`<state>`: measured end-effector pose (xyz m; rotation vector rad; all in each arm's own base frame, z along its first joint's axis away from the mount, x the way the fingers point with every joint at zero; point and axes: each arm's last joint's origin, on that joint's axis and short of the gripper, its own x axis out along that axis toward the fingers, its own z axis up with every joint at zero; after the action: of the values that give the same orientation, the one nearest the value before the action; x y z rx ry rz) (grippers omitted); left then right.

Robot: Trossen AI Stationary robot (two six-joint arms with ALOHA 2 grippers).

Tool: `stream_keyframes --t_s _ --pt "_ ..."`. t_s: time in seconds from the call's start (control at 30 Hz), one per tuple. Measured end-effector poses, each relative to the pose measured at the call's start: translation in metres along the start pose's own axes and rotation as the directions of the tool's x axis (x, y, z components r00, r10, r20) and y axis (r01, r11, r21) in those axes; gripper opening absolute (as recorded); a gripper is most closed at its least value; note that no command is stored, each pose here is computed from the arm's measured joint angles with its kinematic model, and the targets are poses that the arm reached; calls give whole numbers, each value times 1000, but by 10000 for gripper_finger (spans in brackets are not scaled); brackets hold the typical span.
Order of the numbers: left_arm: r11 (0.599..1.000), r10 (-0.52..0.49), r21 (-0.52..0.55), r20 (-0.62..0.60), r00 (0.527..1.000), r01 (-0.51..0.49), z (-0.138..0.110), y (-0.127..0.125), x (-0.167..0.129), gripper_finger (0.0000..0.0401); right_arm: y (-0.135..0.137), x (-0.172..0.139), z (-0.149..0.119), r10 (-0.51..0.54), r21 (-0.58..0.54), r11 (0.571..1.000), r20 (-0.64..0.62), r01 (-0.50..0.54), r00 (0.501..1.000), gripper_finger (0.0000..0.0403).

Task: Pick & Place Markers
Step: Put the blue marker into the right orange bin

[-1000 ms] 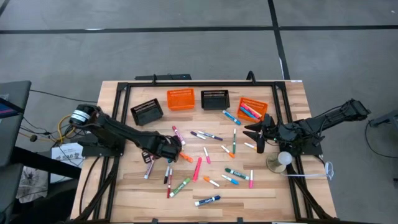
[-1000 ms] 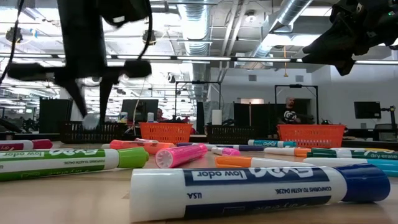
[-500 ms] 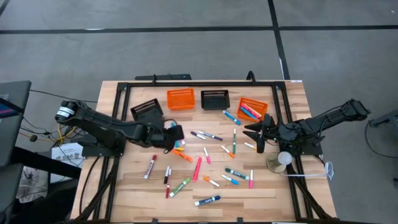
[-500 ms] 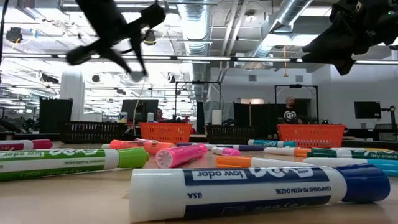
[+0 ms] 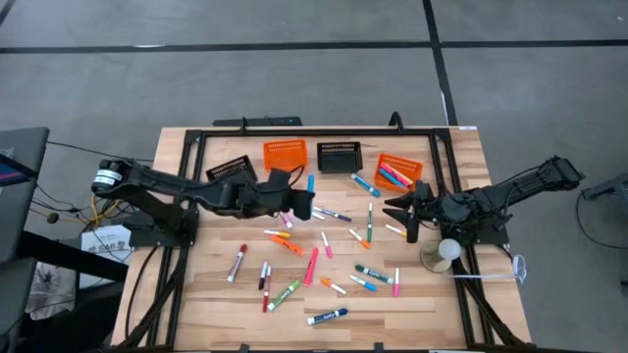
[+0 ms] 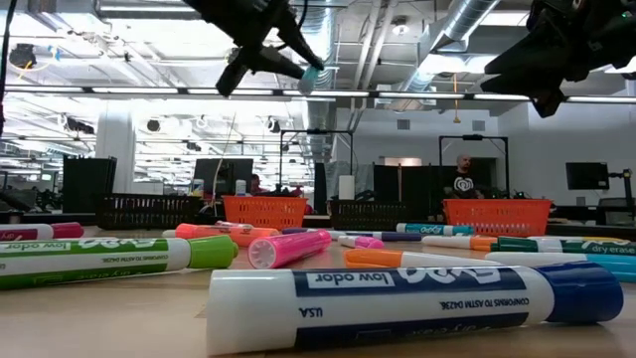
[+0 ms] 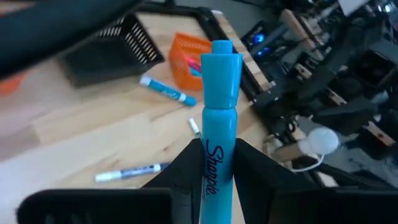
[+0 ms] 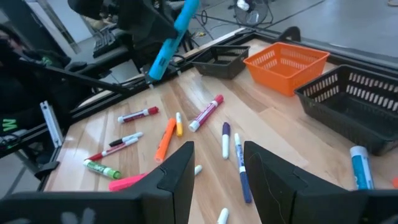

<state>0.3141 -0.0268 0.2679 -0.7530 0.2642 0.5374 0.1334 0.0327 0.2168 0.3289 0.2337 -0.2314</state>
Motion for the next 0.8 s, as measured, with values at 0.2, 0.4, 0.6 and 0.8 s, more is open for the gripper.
stream_keyframes --t_s 0.2,0.4,0.6,0.8 --pt "996 -46 71 17 999 45 6 -2 2 70 0 0 0 16 -5 1000 -8 -16 1000 129" --pt "995 -78 60 45 996 76 8 -6 2 70 1 5 2 80 3 997 -22 -80 997 129" --pt "986 -146 99 124 982 134 16 -12 5 69 -2 26 12 155 58 986 15 -156 988 135" --pt "975 -204 112 134 970 190 14 -11 25 70 -11 47 20 225 140 963 52 -230 973 181"
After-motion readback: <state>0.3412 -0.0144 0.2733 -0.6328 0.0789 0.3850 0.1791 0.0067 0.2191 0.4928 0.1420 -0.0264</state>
